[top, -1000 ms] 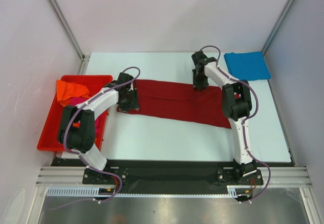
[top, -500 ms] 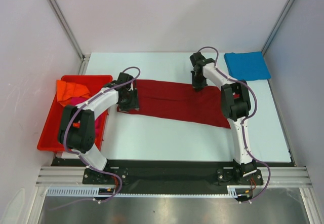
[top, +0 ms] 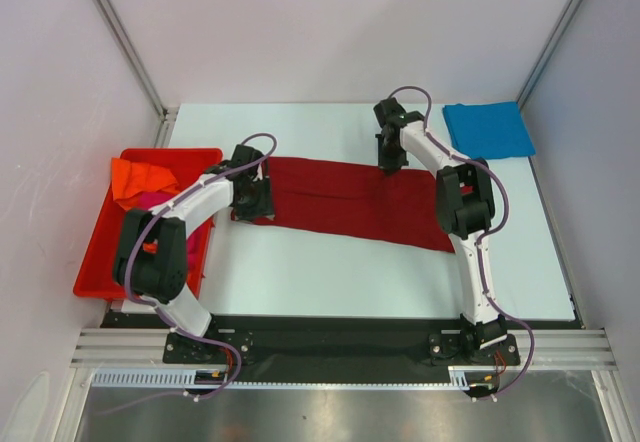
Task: Fold and stack the t-shirts
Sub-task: Fold the tshirt
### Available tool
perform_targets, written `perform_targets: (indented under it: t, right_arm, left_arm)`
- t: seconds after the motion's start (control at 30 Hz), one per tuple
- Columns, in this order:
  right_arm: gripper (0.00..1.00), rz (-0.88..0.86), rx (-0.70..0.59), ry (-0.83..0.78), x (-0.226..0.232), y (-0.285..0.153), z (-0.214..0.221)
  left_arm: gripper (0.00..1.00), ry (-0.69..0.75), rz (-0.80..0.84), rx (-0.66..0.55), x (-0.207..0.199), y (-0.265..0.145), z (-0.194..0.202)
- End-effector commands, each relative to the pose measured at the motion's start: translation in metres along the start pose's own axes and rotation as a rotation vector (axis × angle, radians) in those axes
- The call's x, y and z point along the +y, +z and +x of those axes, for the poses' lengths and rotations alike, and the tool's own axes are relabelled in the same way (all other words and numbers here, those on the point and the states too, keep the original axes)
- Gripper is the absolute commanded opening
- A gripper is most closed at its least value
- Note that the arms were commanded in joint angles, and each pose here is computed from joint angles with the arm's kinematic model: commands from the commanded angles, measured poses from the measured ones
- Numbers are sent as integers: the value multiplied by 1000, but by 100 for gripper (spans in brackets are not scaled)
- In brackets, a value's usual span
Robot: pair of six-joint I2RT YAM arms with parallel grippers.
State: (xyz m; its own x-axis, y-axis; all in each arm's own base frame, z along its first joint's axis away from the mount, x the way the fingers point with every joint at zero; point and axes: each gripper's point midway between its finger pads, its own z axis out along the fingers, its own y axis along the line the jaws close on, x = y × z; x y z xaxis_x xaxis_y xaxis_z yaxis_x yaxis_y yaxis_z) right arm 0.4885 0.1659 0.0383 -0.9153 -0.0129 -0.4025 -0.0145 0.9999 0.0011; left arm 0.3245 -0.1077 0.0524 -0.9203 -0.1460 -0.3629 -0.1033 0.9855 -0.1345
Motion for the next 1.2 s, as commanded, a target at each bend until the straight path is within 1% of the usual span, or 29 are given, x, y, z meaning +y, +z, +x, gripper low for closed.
perform_targets:
  t: [0.0, 0.13, 0.2, 0.23, 0.37, 0.43, 0.47, 0.5, 0.53, 0.57, 0.6, 0.63, 0.67, 0.7, 0.73, 0.77, 0.8, 0.83, 0.87, 0.9, 0.93, 0.97, 1.0, 1.03, 1.07, 1.1, 1.17]
  right_arm:
    - [0, -28, -88, -8, 8, -21, -28]
    - [4, -50, -76, -11, 15, -16, -28]
    - [19, -72, -78, -15, 20, -15, -28]
    - [23, -73, -79, -18, 19, -15, -29]
    - [30, -87, -64, -35, 20, -13, -31]
    - [36, -66, -76, -27, 16, -27, -39]
    - [44, -55, -83, -10, 12, -34, -42]
    - [47, -51, -109, 6, 7, -53, -48]
    - [50, -48, -119, 20, 2, -63, -51]
    - [55, -43, -130, 58, -6, -74, -54]
    - [57, -46, -153, 78, -13, -98, -57]
    - [60, -35, -145, 101, -22, -106, -51]
    - [64, -25, -142, 139, -30, -114, -48]
    - [64, -14, -128, 178, -46, -121, -43]
    - [65, -28, -159, 207, -55, -145, -42]
    - [66, -21, -104, 231, -65, -138, -22]
    - [66, -36, -90, 294, -82, -143, -16]
    - [66, -47, -114, 322, -93, -159, -12]
    - [66, -30, -63, 351, -106, -150, 11]
    - [67, -52, -79, 375, -113, -149, 12]
    - [67, -53, -83, 432, -135, -149, 16]
    - [67, -60, -93, 466, -145, -154, 21]
    - [67, -88, -73, 498, -149, -145, 31]
    - [67, -85, -75, 563, -165, -142, 36]
    - [67, -88, -85, 592, -171, -142, 38]
    - [67, -100, -72, 629, -174, -135, 46]
    - [66, -101, -76, 686, -182, -129, 49]
  left_arm:
    - [58, -10, 11, -56, 1, -13, -10]
    - [58, -12, 8, -59, 2, -15, -9]
    - [58, -12, 10, -61, 2, -16, -9]
    - [58, -15, 8, -55, 3, -16, -7]
    - [58, -5, 4, -70, 3, -21, -9]
    - [58, 6, 9, -98, 1, -28, -17]
    - [58, 34, 18, -109, -1, -32, -19]
    - [59, 45, 30, -134, -4, -37, -25]
    - [59, 62, 42, -157, -9, -43, -32]
    - [60, 100, 58, -179, -16, -49, -36]
    - [60, 126, 69, -197, -22, -53, -40]
    - [61, 151, 85, -242, -32, -63, -52]
    - [61, 206, 108, -258, -46, -67, -54]
    - [61, 234, 125, -274, -55, -71, -57]
    - [62, 258, 145, -289, -69, -74, -66]
    - [62, 277, 169, -292, -79, -77, -68]
    - [62, 300, 197, -285, -93, -77, -66]
    - [63, 308, 221, -312, -104, -84, -74]
    - [64, 330, 269, -298, -120, -83, -68]
    - [65, 341, 288, -305, -128, -85, -68]
    - [66, 350, 308, -324, -136, -88, -71]
    - [68, 370, 325, -329, -147, -89, -72]
    - [68, 375, 323, -331, -149, -89, -74]
    - [67, 378, 317, -337, -152, -93, -79]
    - [68, 380, 295, -337, -150, -90, -82]
    - [68, 383, 223, -326, -140, -80, -85]
    - [67, 422, 151, -352, -132, -81, -100]
